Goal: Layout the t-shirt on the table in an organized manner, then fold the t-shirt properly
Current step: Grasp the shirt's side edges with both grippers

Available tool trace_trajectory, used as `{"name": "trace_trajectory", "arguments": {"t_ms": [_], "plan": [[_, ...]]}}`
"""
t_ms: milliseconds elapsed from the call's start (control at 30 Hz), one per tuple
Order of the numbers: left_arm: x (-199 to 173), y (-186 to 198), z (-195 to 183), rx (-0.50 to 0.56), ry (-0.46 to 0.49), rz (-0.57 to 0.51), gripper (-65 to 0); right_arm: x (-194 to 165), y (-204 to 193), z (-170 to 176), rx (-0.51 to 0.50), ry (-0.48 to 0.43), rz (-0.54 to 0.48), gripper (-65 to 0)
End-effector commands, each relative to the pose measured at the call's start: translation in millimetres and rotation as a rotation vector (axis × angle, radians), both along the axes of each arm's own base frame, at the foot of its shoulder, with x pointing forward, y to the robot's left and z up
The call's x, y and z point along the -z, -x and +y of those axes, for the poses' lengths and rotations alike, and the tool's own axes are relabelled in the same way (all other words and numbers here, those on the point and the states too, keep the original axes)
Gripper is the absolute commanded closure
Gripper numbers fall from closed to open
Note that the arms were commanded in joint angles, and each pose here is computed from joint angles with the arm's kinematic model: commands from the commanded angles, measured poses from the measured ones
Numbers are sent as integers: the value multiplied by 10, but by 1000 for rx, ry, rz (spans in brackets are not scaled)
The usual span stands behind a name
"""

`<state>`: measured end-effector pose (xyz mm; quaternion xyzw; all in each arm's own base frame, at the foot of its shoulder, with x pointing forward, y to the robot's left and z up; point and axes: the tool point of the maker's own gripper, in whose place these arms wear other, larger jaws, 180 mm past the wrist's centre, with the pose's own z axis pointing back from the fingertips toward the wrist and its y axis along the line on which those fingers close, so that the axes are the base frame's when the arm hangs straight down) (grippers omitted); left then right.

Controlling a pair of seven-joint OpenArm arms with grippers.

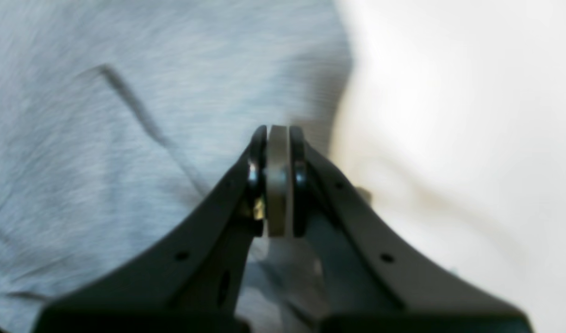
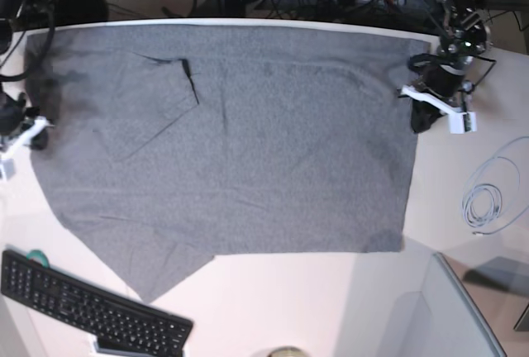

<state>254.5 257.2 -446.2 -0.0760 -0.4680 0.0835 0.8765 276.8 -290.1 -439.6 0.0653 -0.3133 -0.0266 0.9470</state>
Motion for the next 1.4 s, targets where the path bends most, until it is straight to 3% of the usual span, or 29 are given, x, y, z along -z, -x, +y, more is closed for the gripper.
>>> {"name": "trace_trajectory", "arguments": {"t_ms": [0,133,300,533,667,733,867,1033,1167,1367], "plan": [[-162,-118,-9,5,-4,-65,0,-189,-194,-55,-17,21,-65,-8],[-117,-303,-342,85,27,-67,0,-198,-442,88,-47,-1,-73,-8],[50,-434,-430,86,83,-37,0,-2,-704,52,16,-94,-18,-8],[179,-409,-139,46,55,15,0,-7,-940,-103,93,-132,-104,-8],[78,-464,22,42,18,-3,0,-163,-1153,-173,128,-138,-210,-17],[-16,-572,89,44,0,-23,0,-178,-1199,-344,166,-111,-214,-29],[-153,-705,173,54,-32,-51,0,18,-1196,-575,245,-21,-146,-188],[-302,-742,135,66,-52,-92,0,-6,-1280,-625,221,46,-203,-389],[-249,-676,130,65,-47,-78,0,140,-1249,-581,242,21,-167,-441],[-185,-499,265,62,-76,-42,0,277,-1157,-621,298,15,-181,-440]]}}
